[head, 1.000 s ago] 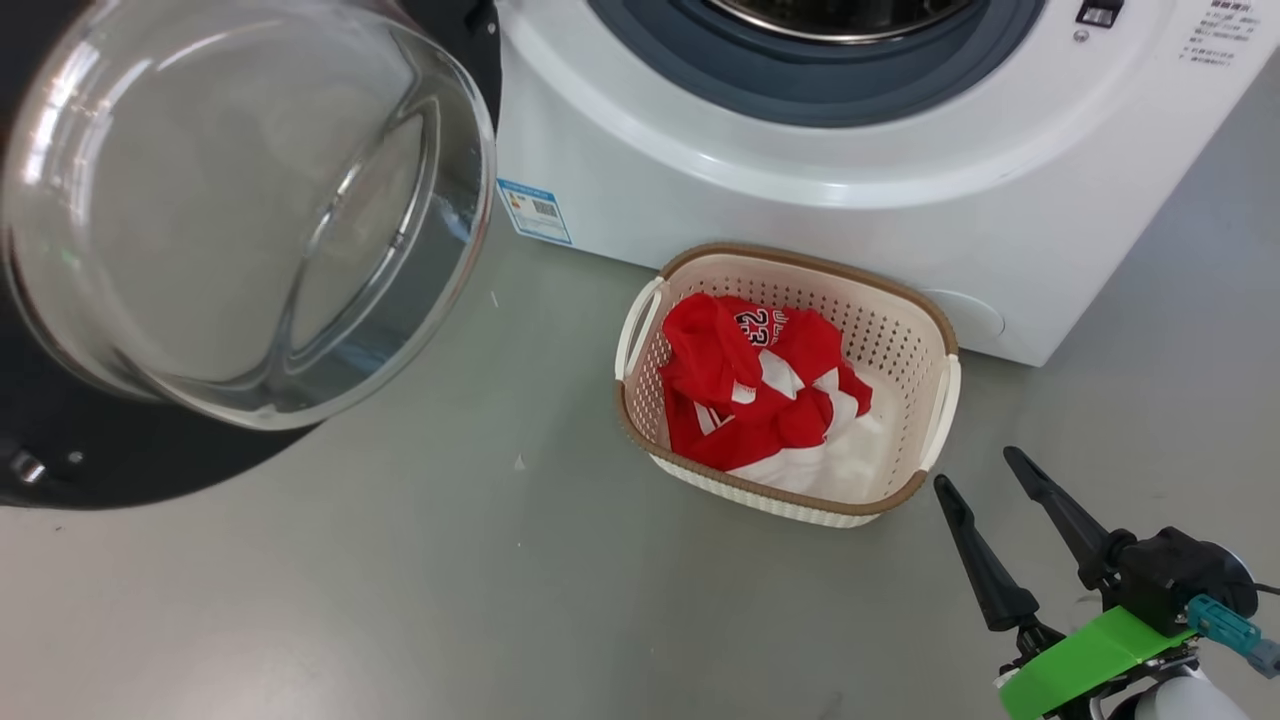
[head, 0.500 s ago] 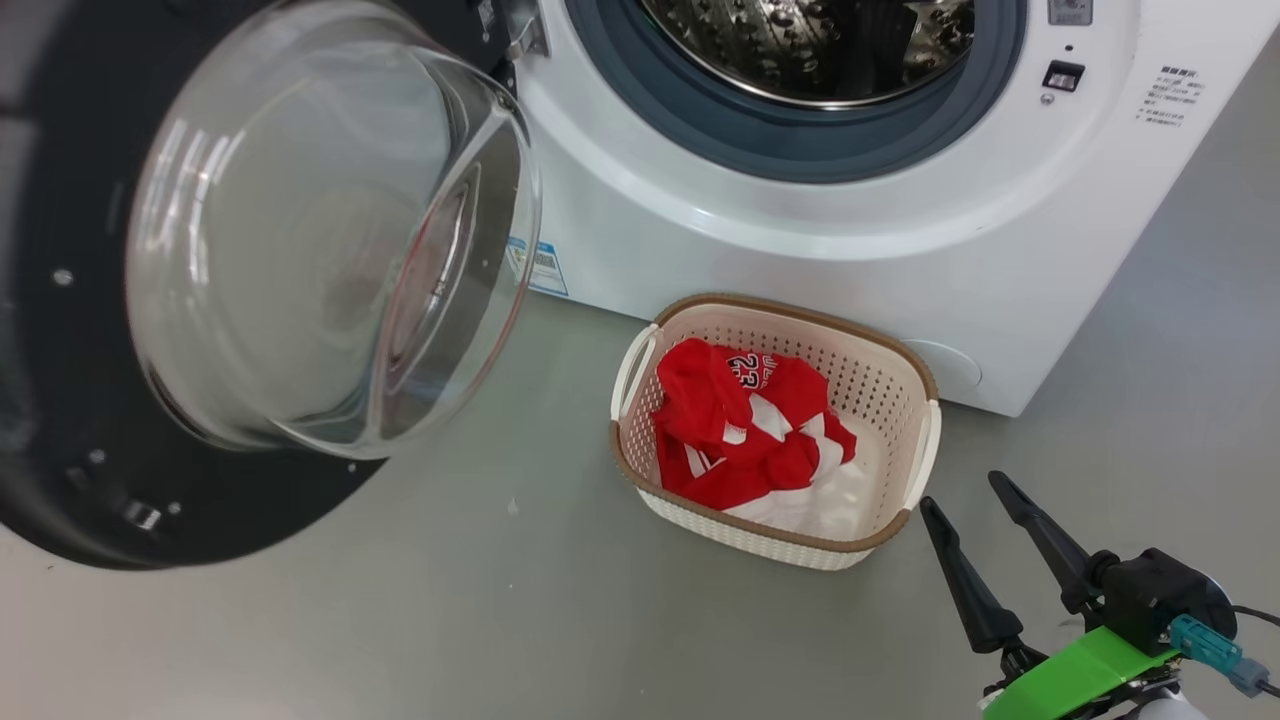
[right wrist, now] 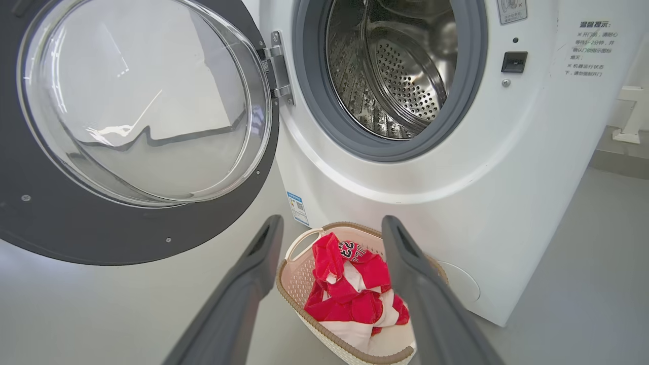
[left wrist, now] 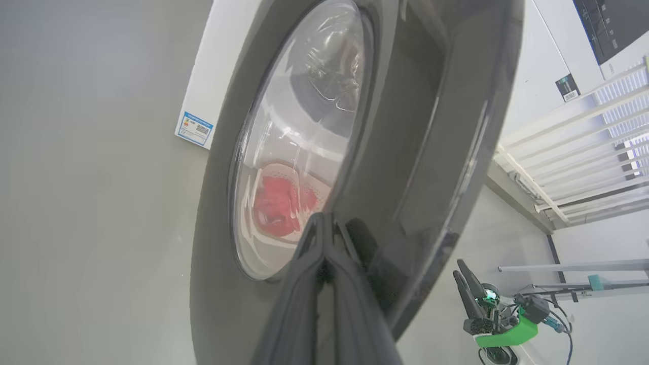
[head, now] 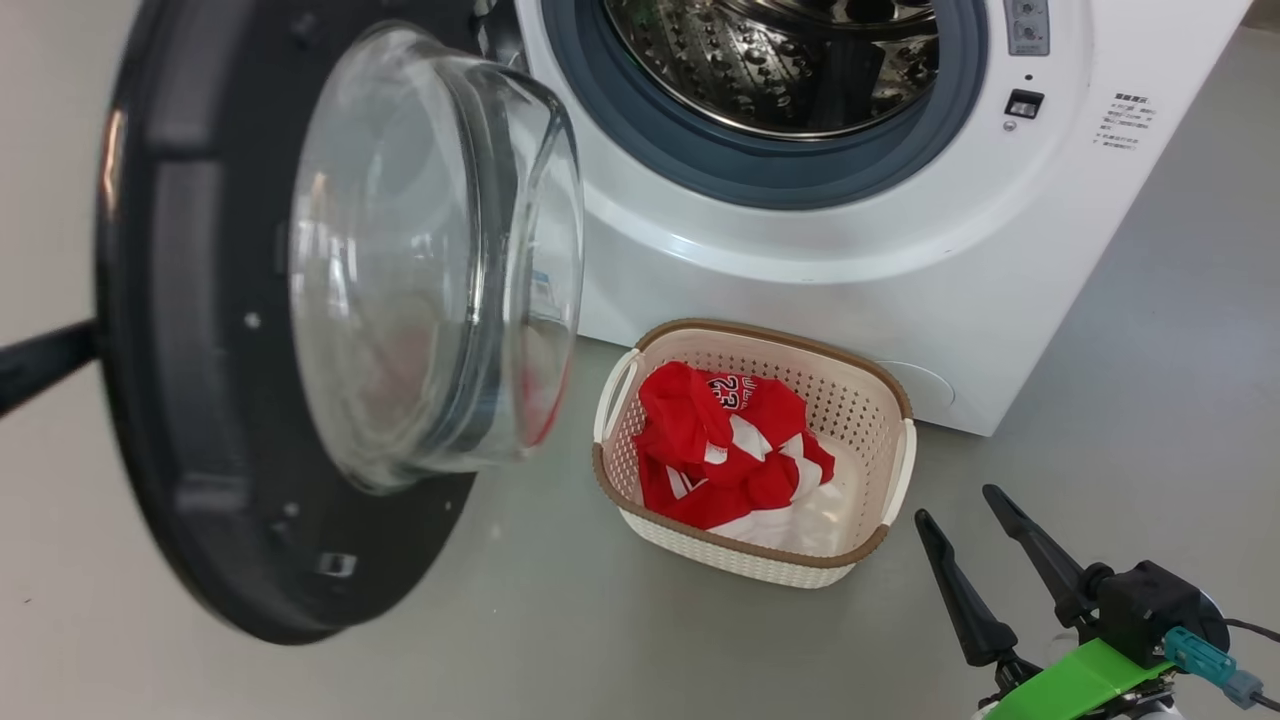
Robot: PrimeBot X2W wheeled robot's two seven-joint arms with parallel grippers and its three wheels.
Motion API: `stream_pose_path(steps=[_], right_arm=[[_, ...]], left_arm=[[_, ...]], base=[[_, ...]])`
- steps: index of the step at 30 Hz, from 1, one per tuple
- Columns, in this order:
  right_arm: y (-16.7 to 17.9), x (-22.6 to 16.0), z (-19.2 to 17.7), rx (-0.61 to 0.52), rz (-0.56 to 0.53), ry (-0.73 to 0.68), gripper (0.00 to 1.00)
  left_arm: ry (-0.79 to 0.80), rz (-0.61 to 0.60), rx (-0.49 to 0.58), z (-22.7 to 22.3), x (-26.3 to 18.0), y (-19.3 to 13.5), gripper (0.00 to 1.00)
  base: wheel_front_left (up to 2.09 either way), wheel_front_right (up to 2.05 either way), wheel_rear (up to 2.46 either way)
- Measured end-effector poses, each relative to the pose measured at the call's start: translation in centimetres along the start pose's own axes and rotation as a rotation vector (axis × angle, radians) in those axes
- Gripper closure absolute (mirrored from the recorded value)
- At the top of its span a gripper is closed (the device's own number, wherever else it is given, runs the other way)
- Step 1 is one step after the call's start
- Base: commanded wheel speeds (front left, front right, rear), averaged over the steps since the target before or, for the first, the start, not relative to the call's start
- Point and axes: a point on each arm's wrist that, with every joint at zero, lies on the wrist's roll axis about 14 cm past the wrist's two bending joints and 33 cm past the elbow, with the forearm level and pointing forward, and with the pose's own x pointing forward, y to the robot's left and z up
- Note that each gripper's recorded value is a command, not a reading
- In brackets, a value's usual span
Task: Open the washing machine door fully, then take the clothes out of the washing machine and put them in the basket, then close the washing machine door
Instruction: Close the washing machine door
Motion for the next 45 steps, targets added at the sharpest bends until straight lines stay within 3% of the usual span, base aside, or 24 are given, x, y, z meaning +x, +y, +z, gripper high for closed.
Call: stream_pose_path(steps=[14, 20, 31, 45], right_arm=[[-1.7, -1.7, 0.8, 0.007, -0.077, -0.028, 0.0], [-2.7, -2.5, 1.0, 0.019, -0.124, -0.042, 0.0], [-4.9, -4.2, 1.0, 0.034, -0.212, -0.049, 0.0], [-7.0, -5.7, 0.9, 0.045, -0.296, -0.056, 0.0]], left_arm=[[0.085, -0.29, 0.183, -4.8, 6.4, -10.5, 1.0], [0.082, -0.336, 0.231, -6.8, 9.3, -12.9, 1.0], [0.056, -0.384, 0.244, -8.1, 13.7, -15.2, 1.0], [-0.077, -0.547, 0.2, -9.7, 18.4, -21.7, 1.0]], base=[[0.0, 0.0, 0.0], [0.0, 0.0, 0.0], [0.0, 0.0, 0.0], [0.0, 0.0, 0.0]])
